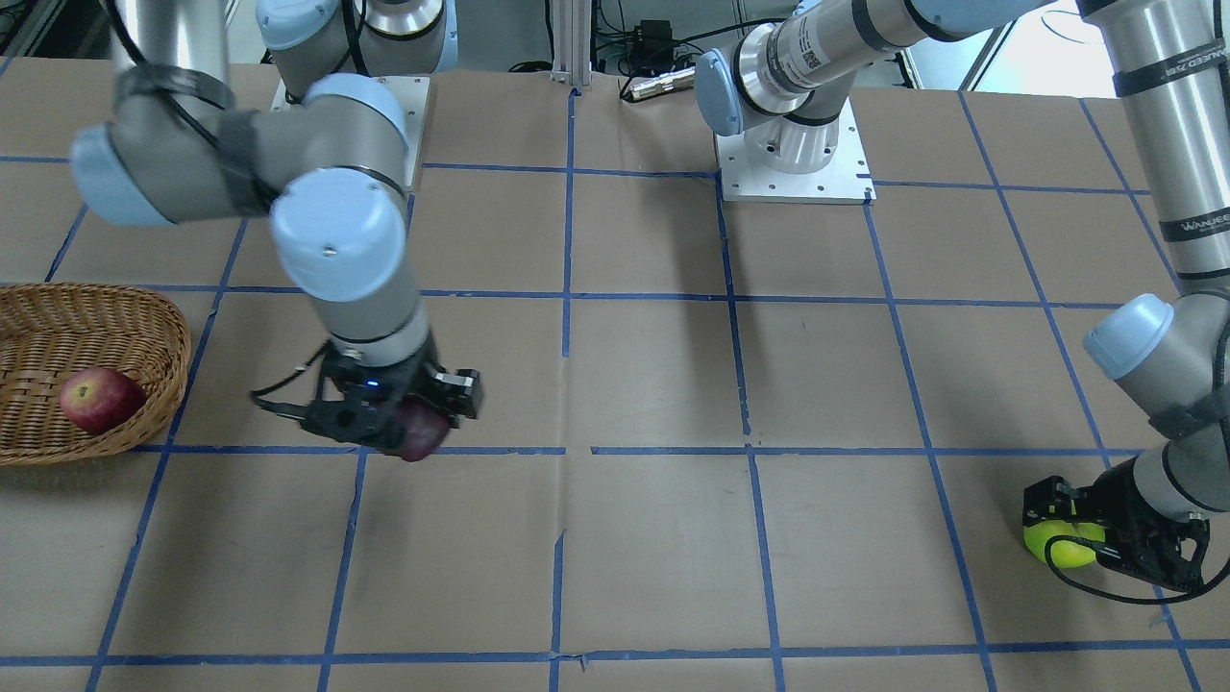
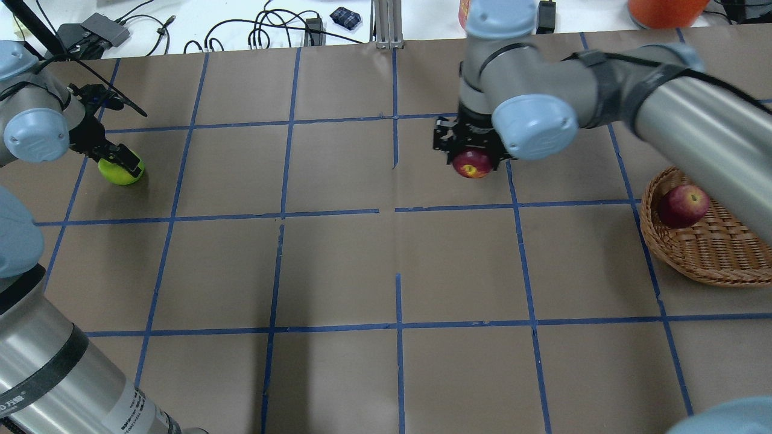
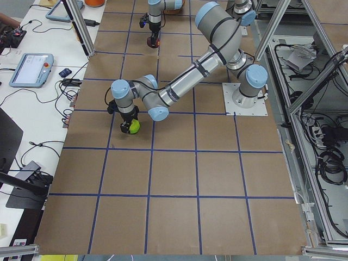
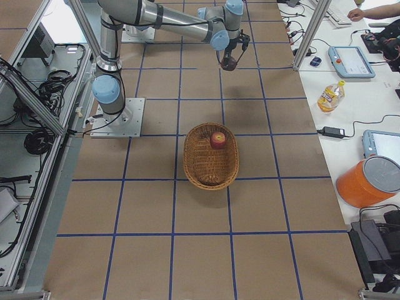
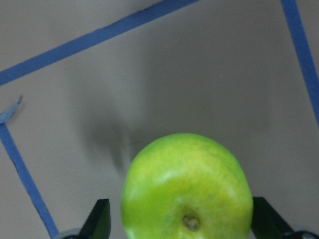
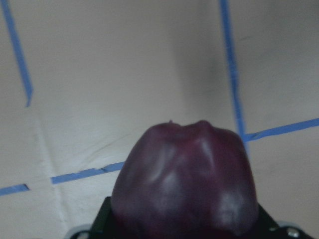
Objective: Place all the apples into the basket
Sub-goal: 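Carry the dark apple to the basket while the left gripper grasps the green apple, then release the dark apple into the basket while the left gripper carries the green apple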
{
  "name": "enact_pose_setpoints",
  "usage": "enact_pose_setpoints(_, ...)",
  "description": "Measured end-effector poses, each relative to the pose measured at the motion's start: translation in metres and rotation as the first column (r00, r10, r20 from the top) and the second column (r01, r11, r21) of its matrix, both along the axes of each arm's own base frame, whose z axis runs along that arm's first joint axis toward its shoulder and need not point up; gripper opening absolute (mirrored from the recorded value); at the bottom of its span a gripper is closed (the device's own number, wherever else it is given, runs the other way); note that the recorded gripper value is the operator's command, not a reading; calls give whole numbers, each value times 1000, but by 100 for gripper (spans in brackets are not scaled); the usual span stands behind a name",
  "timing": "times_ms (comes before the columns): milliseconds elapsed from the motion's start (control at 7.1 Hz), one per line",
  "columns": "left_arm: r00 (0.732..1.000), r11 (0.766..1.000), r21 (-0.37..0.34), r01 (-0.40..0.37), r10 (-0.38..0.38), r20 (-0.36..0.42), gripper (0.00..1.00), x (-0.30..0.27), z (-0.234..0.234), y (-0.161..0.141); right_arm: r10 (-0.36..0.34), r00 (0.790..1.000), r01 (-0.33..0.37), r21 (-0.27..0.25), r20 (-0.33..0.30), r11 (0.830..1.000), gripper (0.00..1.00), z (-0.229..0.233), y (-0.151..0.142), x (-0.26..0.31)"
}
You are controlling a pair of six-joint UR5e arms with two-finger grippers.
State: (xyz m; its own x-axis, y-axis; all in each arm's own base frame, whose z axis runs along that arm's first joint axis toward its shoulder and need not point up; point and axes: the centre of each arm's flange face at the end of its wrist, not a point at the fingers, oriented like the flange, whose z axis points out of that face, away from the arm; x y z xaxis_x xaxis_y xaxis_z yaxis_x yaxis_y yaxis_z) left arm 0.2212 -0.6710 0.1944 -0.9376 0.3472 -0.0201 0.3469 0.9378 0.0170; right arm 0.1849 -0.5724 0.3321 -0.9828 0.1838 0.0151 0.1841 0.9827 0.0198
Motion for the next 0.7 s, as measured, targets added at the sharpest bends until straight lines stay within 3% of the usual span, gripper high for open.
enact_pose_setpoints(141, 1000, 1000, 6, 3, -3, -4, 17, -3, 7, 0, 67, 998, -67, 3, -4, 998, 33, 23, 1, -73)
enact_pose_setpoints(282, 1000, 999, 37, 5, -4, -21, 16, -18, 21, 1, 151, 988, -151, -6, -16, 988, 33, 40, 4, -142)
enact_pose_setpoints(423, 999, 997, 76, 7, -3, -49, 12, -49, 41, 4, 239, 971, -240, -8, -26, 971, 33, 47, 8, -209)
enact_pose_setpoints(705, 995, 988, 138, -66, 76, -69, 12, -182, 70, 16, 384, 921, -386, -32, -64, 922, 37, 30, 18, -333)
